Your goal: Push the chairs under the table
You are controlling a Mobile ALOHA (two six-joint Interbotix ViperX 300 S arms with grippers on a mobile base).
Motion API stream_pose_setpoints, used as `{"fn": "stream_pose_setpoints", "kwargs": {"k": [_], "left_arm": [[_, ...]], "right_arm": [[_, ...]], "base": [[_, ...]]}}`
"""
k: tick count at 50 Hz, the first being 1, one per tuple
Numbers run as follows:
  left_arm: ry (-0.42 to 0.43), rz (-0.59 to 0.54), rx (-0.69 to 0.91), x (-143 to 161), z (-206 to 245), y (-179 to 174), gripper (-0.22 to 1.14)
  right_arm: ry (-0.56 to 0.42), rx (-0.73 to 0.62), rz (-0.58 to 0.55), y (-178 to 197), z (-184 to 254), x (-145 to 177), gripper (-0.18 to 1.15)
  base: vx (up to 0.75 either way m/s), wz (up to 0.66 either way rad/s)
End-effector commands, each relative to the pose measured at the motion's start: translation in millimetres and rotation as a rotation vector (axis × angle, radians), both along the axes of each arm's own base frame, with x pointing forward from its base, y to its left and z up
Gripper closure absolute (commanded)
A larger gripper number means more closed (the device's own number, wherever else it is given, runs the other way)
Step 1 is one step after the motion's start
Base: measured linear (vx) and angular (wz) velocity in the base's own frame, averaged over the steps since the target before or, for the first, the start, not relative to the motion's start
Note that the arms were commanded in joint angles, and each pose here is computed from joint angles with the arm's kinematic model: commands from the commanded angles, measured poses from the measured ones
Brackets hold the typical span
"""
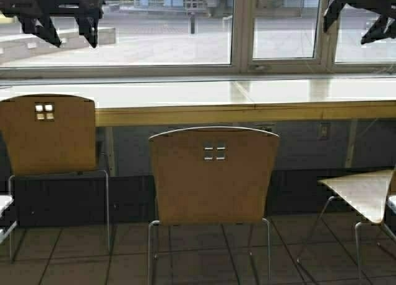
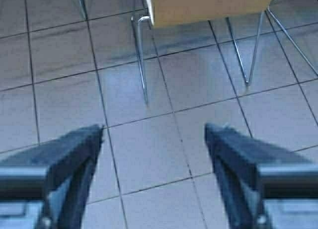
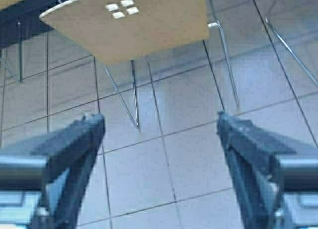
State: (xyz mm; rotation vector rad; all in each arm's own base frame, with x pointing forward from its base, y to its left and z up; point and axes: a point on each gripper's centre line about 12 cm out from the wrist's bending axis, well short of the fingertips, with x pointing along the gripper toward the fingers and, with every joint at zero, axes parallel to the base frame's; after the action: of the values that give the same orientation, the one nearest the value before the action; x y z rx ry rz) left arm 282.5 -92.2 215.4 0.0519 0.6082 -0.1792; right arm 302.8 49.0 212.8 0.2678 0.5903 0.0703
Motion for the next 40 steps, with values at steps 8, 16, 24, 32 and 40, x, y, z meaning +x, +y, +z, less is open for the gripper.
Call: {"fn": "stream_pose_setpoints", "kwargs": {"k": [8,16,24,32,40], "left_arm": [[-0.006,0.019,-0.012,1,5,1,-0.03],[-0.009,0.022,-0.019,2,7,1,-0.03],[0.011,0.037,-0.004,-1,1,4,-0.03],[0.016,0.042,-0.006,2,1,4,-0.03],[0.101,0.168,-0.141,7,-17,13,-0.03]], "right_arm": [[0.022,0.075,-0.030,4,4,5,-0.02],[0.056,0.109,-0.040,6,3,6,-0.02],[0.056,0.113,-0.037,7,6,8,-0.02],[0.076,0.112,-0.039,6,0,9,-0.02],[0.116,0.165,-0.054,12,-7,4,-0.02]], "base": [[0.11,-0.15],[0.13,-0.11],[0.15,-0.07],[0.18,-0.04],[0.23,0.01]]}}
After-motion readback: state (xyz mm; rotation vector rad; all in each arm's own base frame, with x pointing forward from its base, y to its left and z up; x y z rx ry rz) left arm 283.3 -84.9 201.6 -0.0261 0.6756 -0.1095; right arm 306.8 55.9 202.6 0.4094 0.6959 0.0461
